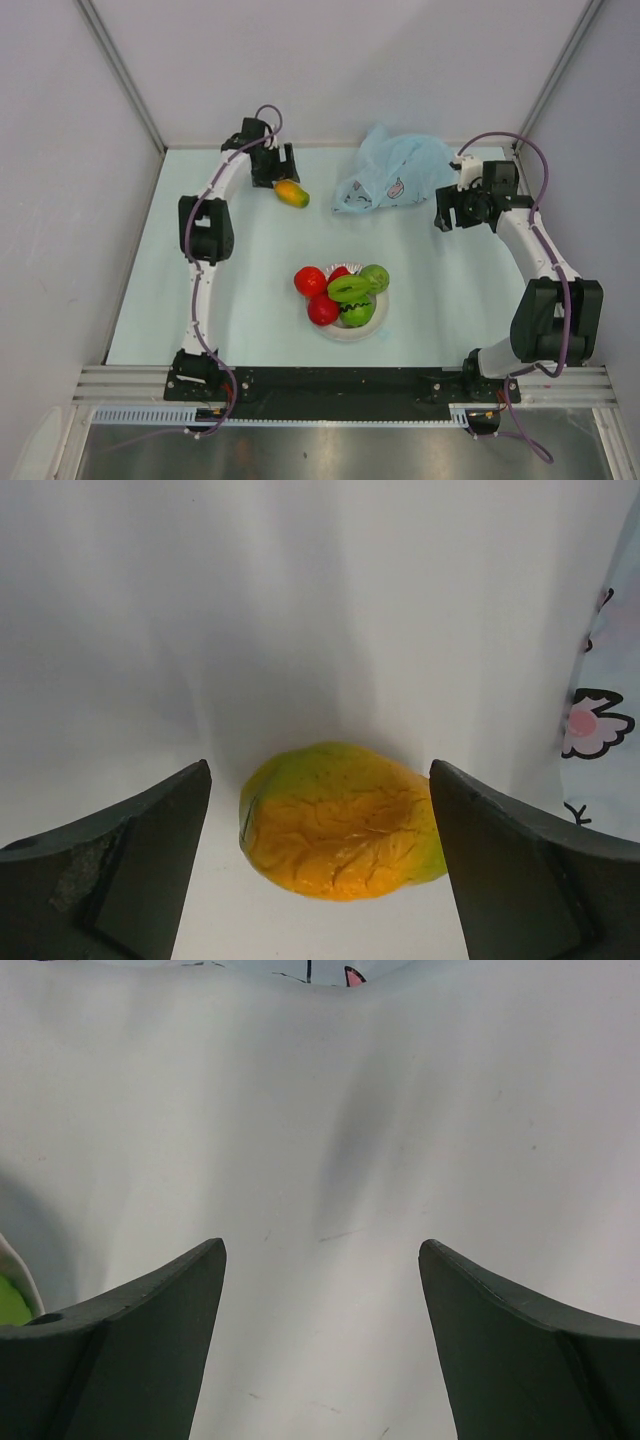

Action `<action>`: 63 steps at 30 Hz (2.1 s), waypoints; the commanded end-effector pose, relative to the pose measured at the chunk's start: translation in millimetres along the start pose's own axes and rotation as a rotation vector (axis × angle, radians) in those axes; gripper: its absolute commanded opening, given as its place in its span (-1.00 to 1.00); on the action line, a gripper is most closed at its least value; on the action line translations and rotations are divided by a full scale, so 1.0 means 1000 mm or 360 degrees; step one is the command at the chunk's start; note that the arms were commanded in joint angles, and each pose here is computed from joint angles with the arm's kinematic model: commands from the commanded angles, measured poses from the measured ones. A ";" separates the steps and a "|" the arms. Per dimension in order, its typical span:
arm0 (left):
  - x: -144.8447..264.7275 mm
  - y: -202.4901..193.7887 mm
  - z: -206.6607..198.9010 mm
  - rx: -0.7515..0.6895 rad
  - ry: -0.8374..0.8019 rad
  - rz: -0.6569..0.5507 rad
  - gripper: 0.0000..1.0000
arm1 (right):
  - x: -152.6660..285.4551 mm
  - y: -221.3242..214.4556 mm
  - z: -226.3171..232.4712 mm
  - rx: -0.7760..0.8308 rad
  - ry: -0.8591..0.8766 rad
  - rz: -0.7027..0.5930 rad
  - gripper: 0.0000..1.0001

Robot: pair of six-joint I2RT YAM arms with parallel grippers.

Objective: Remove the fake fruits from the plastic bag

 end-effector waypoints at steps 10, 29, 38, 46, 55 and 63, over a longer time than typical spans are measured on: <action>0.027 -0.042 -0.015 0.0257 -0.0192 0.0251 0.77 | -0.007 0.019 -0.006 0.0032 -0.0038 -0.0071 0.68; 0.123 -0.117 -0.107 -0.1304 -0.1062 0.0763 -0.47 | -0.001 0.024 -0.007 0.0072 -0.0049 -0.0091 0.69; 0.124 -0.171 -0.119 -0.1418 -0.1153 0.0942 -0.38 | 0.000 0.019 -0.007 0.0050 -0.0044 -0.0058 0.69; 0.120 -0.181 -0.115 -0.1333 -0.1092 0.0933 -0.37 | -0.006 0.017 -0.003 0.0047 -0.0014 -0.0033 0.69; 0.115 -0.187 -0.112 -0.1181 -0.1025 0.0966 -0.32 | -0.006 0.018 -0.002 0.0072 -0.0018 -0.0031 0.69; 0.129 -0.190 -0.105 -0.0856 -0.0834 0.0825 -0.22 | -0.003 0.019 -0.001 0.0082 -0.0021 -0.0047 0.69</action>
Point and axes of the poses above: each gripper's point midway between its finger pads, its own x axis back along the fingers, its own z axis along the line the jaws close on, y = z × x, the point moved 8 cm from there along x, back along the fingers, and after that the axes turned 7 degrees about x, right-handed, at the moved point
